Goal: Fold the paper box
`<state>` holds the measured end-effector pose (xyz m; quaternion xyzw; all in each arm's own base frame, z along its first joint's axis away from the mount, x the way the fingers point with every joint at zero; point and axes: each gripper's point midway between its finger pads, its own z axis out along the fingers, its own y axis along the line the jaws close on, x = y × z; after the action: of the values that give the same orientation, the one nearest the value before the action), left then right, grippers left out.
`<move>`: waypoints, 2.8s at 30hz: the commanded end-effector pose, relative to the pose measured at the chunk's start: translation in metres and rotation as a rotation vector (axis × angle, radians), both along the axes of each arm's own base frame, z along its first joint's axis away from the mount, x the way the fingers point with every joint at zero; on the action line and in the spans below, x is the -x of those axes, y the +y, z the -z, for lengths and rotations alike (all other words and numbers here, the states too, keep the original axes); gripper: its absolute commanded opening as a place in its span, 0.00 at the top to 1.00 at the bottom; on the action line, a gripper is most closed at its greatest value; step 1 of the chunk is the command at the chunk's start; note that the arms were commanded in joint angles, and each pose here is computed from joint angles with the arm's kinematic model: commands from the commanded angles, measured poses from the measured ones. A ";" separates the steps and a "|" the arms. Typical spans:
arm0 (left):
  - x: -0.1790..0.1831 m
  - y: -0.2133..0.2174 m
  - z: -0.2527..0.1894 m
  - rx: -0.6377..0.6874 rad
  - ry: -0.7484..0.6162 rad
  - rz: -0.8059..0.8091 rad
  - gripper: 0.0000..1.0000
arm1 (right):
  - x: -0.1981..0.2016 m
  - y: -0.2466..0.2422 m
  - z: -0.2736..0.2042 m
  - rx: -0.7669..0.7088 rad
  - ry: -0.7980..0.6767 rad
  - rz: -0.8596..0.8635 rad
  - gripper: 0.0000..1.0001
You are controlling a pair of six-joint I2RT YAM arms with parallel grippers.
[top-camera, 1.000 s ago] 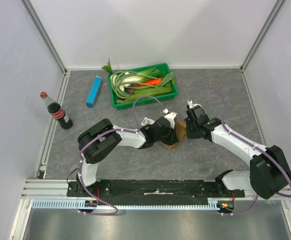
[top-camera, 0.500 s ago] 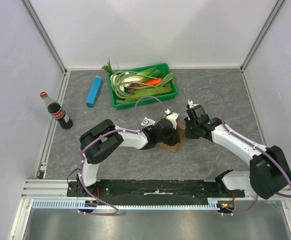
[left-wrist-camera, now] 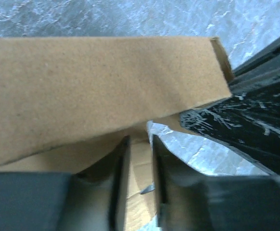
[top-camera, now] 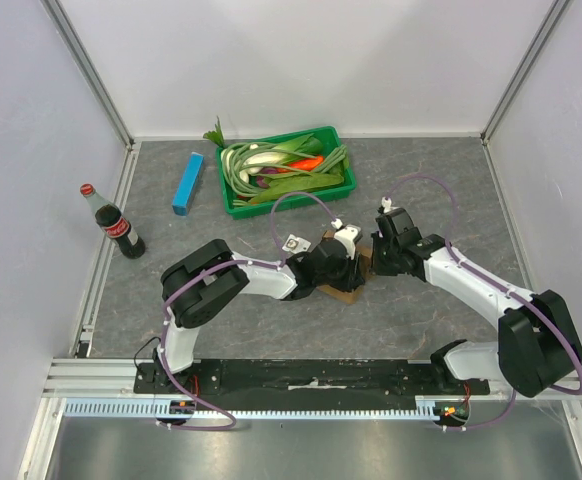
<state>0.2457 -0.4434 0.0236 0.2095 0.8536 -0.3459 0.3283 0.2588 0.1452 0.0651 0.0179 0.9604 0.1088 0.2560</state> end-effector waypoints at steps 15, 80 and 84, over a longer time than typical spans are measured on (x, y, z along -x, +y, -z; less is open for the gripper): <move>0.015 0.056 0.093 -0.301 0.106 -0.021 0.95 | -0.013 0.016 -0.029 -0.103 -0.012 -0.003 0.85; 0.017 0.057 -0.002 0.079 0.075 0.005 0.91 | 0.001 0.030 -0.019 -0.178 -0.106 -0.182 0.71; 0.019 0.053 0.013 0.044 0.091 -0.006 0.91 | 0.000 0.034 -0.018 -0.205 -0.086 -0.127 0.80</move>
<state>0.2234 -0.3833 0.0213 0.1944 0.8527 -0.3842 0.2958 0.2538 0.1760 0.0797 -0.0526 0.9327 0.2200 0.2810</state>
